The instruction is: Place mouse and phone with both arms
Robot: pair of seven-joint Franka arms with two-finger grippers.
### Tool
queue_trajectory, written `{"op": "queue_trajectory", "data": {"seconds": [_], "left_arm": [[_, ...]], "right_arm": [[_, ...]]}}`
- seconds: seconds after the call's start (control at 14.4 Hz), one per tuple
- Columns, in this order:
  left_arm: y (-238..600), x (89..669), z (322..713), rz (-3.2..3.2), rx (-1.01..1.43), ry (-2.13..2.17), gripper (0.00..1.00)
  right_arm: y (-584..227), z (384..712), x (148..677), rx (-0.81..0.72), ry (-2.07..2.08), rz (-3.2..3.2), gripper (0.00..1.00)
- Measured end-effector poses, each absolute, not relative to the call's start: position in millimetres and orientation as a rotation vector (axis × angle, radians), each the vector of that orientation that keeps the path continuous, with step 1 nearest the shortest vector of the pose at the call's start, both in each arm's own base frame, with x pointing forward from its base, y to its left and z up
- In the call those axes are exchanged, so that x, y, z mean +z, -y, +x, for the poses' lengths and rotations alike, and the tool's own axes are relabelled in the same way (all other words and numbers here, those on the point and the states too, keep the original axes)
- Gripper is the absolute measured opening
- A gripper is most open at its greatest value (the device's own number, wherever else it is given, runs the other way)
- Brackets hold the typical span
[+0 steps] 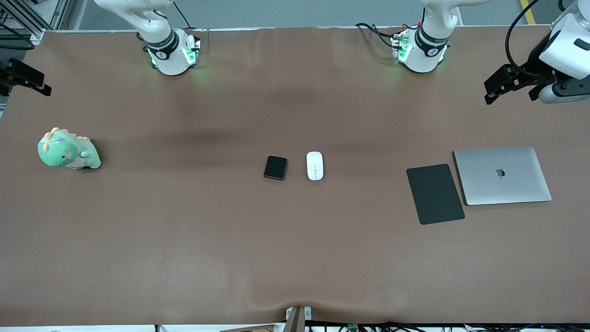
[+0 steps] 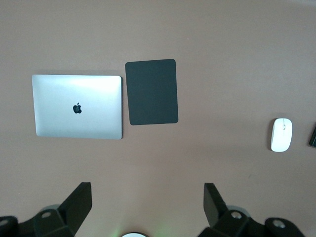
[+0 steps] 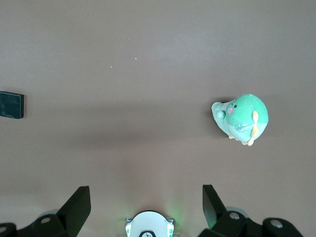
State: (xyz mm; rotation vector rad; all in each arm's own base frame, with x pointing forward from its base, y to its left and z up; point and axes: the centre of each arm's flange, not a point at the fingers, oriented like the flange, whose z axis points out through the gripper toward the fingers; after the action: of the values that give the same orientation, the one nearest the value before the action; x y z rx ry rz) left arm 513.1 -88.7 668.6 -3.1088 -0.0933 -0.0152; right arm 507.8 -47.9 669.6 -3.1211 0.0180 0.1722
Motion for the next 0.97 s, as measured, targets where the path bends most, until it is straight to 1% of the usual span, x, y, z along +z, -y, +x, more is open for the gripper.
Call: {"op": "queue_trajectory", "data": {"seconds": [0.76, 0.97], "left_arm": [[89.5, 661.5, 517.8, -3.110, 0.007, 0.089, 1.00], [119.8, 639.8, 523.0, -3.106, 0.076, 0.028, 1.00]], "right_arm": [[49.2, 507.5, 667.6, 0.179, -0.022, -3.117, 1.00], [54.3, 507.0, 666.2, 0.184, -0.037, -3.114, 1.00]]}}
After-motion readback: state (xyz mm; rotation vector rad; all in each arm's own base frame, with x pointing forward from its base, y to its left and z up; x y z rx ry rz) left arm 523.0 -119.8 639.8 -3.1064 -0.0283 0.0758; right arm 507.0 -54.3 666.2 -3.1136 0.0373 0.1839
